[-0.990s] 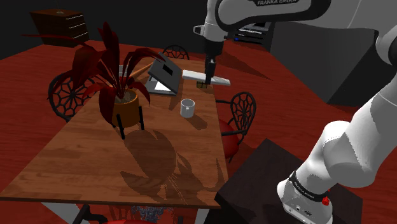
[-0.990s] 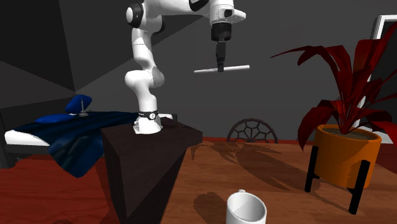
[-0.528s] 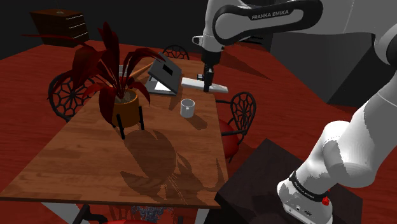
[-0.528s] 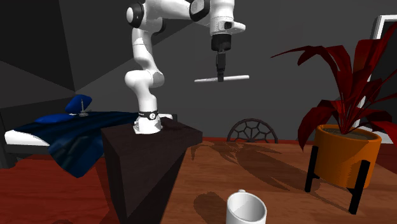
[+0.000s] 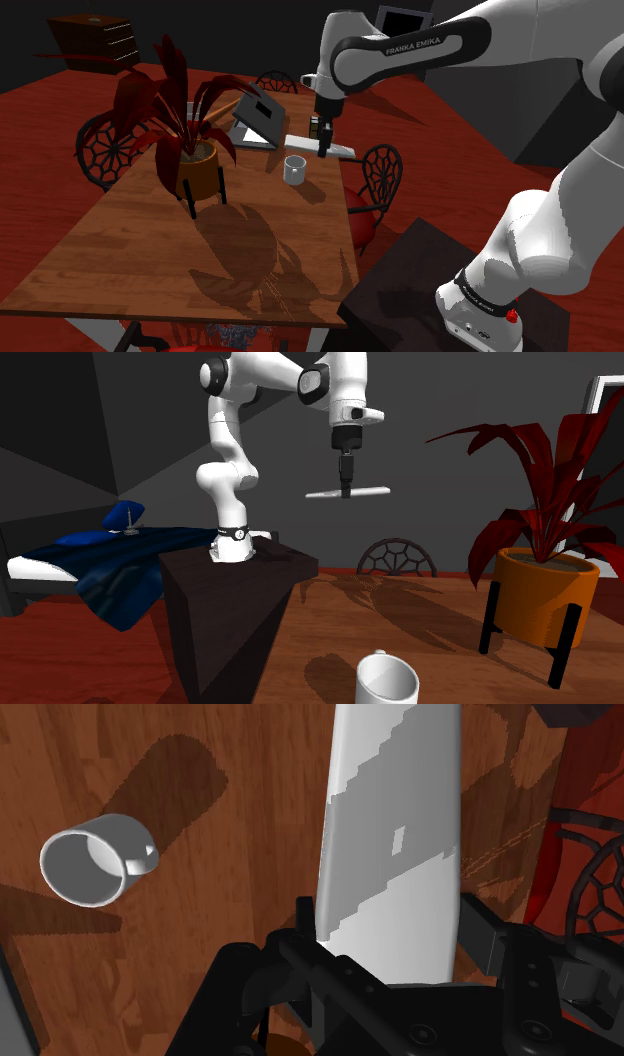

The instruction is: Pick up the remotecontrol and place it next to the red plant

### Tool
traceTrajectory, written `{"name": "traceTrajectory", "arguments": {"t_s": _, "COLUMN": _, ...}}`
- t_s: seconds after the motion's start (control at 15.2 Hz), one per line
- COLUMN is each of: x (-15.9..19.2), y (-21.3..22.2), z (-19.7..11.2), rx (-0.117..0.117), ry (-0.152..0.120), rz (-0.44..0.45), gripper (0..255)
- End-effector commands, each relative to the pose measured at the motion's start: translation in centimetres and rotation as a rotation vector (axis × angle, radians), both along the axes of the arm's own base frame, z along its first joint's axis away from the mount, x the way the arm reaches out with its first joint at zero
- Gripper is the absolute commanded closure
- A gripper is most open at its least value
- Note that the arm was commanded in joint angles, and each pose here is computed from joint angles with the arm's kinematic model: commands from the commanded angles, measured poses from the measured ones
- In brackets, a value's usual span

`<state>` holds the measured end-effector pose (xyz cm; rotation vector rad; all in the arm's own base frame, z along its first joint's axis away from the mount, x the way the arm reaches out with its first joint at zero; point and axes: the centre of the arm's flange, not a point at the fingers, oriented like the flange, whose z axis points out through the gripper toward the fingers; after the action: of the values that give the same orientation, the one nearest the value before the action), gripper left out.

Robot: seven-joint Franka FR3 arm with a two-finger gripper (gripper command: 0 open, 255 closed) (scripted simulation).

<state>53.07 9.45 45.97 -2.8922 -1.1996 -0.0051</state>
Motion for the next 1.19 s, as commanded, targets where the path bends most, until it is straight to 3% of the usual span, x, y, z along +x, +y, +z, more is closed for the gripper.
{"name": "traceTrajectory", "arguments": {"t_s": 0.0, "x": 0.0, "y": 0.0, "z": -1.0, "rx": 0.000, "ry": -0.001, "rz": 0.000, "gripper": 255}}
{"name": "traceTrajectory", "arguments": {"t_s": 1.12, "x": 0.0, "y": 0.0, "z": -10.0, "rx": 0.000, "ry": -0.001, "rz": 0.000, "gripper": 255}}
